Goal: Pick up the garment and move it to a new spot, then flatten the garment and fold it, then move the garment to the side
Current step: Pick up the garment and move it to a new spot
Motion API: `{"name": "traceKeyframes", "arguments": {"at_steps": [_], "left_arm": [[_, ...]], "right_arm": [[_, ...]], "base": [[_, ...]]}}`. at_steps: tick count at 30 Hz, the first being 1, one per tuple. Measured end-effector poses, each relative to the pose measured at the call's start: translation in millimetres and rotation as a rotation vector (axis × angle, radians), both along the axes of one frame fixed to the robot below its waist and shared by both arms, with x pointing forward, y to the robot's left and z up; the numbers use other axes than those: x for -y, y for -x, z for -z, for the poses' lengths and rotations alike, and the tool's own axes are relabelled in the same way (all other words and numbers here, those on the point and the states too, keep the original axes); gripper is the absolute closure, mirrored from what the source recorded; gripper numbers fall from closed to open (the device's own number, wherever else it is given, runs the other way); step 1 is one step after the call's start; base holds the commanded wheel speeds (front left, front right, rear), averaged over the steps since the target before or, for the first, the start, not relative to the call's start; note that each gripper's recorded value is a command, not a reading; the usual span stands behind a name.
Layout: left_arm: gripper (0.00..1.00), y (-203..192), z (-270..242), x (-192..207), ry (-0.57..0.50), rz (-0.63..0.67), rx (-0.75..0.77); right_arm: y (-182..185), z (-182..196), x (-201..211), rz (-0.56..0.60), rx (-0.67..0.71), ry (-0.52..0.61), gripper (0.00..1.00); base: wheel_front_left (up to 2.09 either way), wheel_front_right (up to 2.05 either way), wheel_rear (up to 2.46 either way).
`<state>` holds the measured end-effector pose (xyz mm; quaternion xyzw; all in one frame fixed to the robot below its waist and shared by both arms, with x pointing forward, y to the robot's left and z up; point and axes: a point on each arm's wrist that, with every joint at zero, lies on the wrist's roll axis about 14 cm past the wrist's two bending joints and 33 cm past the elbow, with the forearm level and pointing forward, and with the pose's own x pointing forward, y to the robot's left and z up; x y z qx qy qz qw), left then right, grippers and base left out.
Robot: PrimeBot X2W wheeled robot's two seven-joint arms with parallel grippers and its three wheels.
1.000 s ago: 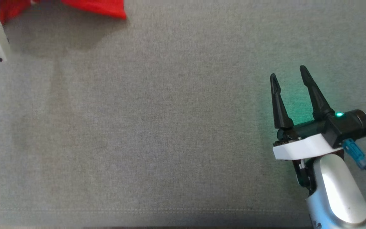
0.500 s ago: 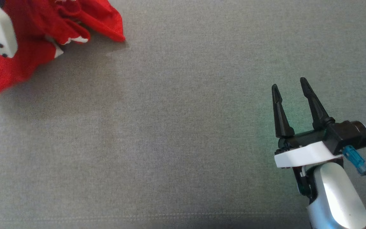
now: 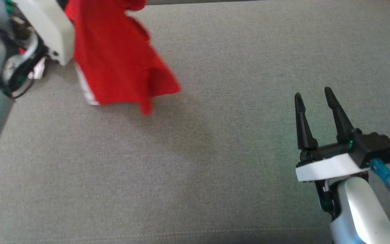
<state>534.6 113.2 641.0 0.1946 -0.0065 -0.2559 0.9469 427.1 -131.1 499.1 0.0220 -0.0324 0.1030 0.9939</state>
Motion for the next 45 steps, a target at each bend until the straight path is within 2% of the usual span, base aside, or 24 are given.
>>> {"name": "traceKeyframes", "arguments": {"at_steps": [6,10,14,20,30,33,36,37,39,45], "left_arm": [[1.00,21,-18,51,0.038,0.141,0.046],[1.00,37,-22,99,0.145,0.232,0.038],[1.00,54,24,137,0.265,0.286,-0.101],[1.00,86,120,177,0.343,0.308,-0.357],[1.00,104,178,214,0.375,0.325,-0.473],[1.00,120,198,222,0.361,0.347,-0.524],[0.51,138,217,224,0.320,0.374,-0.566],[0.01,142,221,223,0.310,0.376,-0.569],[0.00,146,222,223,0.304,0.387,-0.564],[0.00,144,193,224,0.389,0.398,-0.478]], "right_arm": [[6,-2,11,0.033,0.000,-0.010,0.00],[9,-4,24,0.070,0.004,-0.018,0.00],[11,-2,32,0.094,-0.003,-0.026,0.00],[16,3,49,0.142,-0.019,-0.021,0.00],[23,12,72,0.208,-0.048,-0.014,0.00],[25,13,76,0.221,-0.053,-0.018,0.00],[25,13,77,0.223,-0.051,-0.018,0.00],[25,12,76,0.222,-0.050,-0.018,0.00],[25,11,76,0.220,-0.046,-0.020,0.00],[22,4,69,0.199,-0.024,-0.026,0.00]], "base": [[0.00,0.00,0.00],[0.00,0.00,0.00],[0.00,0.00,0.00],[0.00,0.00,0.00],[0.00,0.00,0.00],[0.00,0.00,0.00],[0.00,0.00,0.00],[0.00,0.00,0.00],[0.00,0.00,0.00],[0.00,0.00,0.00]]}}
